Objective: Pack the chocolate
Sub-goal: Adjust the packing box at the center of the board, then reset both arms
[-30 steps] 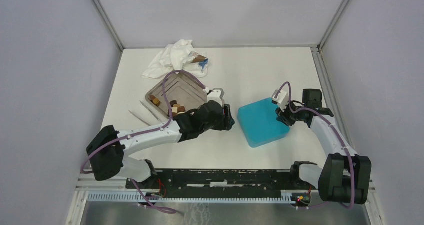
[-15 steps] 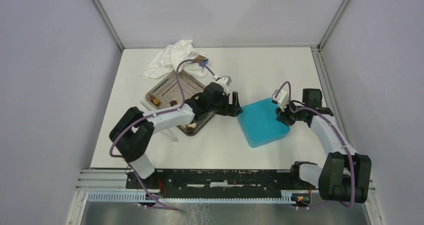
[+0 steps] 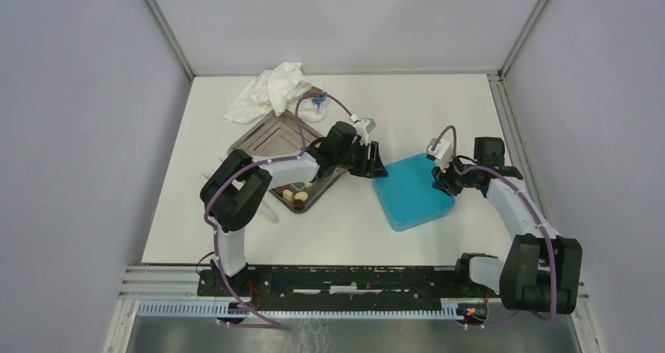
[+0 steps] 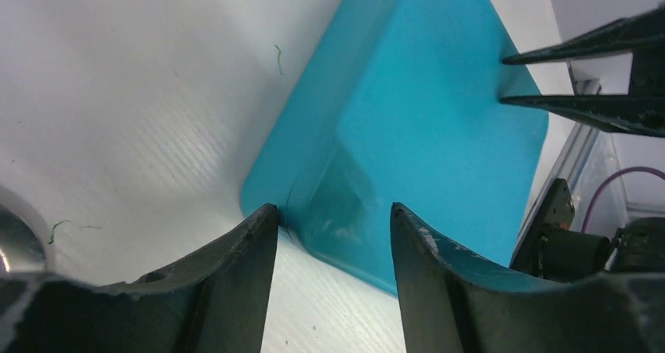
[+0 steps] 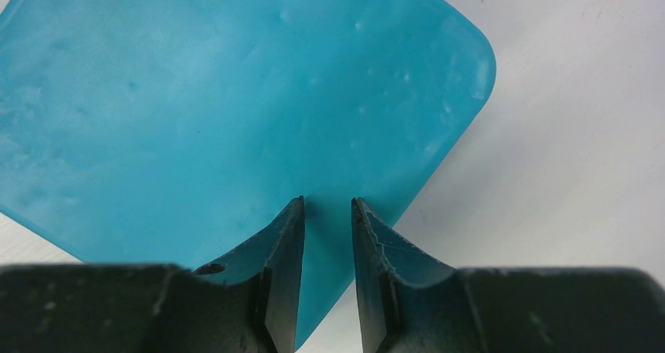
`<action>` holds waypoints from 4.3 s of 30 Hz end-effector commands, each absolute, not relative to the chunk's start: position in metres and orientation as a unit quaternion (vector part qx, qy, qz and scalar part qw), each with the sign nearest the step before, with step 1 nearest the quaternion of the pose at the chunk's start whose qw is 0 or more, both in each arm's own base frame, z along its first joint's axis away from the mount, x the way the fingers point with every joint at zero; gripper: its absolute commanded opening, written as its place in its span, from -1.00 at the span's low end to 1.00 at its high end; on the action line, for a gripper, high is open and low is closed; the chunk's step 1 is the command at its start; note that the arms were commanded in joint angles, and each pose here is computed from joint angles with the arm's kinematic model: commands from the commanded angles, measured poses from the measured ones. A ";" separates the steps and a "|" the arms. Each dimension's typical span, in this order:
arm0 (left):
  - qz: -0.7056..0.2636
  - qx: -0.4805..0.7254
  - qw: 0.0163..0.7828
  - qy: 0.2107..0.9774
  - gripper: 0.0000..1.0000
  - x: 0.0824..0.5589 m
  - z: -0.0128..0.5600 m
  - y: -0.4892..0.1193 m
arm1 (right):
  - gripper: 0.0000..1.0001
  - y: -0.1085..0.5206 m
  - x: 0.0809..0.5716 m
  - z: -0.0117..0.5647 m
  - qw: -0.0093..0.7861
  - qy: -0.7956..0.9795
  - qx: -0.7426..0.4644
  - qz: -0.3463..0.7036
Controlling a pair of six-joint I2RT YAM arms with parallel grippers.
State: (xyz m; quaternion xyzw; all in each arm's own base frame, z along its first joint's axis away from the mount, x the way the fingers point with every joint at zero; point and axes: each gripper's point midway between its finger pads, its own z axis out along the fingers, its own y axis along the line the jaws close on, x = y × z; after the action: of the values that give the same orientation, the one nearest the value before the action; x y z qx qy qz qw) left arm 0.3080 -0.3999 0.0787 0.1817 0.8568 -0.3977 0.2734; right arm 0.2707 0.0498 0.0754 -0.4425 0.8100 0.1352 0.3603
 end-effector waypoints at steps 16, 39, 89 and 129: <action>-0.492 0.217 0.260 0.802 0.01 0.215 0.118 -0.442 | -0.27 0.027 0.262 0.051 0.289 0.858 -0.412 0.107; -0.303 0.229 0.325 0.866 0.14 0.286 0.103 -0.422 | -0.52 0.051 0.319 0.158 0.412 0.803 -0.414 0.123; -0.457 0.211 0.217 0.837 0.00 0.211 0.081 -0.447 | -0.56 -0.031 0.223 0.049 0.270 0.909 -0.309 0.071; -0.257 0.116 0.564 0.776 1.00 0.230 0.342 -0.219 | 0.96 0.052 0.290 0.403 0.692 0.672 -0.239 0.110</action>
State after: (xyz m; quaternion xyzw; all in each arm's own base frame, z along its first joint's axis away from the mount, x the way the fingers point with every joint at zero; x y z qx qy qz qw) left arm 0.2376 -0.2566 0.3402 0.1039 0.7583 -0.3278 0.5538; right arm 0.3033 0.0349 0.3569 -0.2803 0.6995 0.0473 0.6556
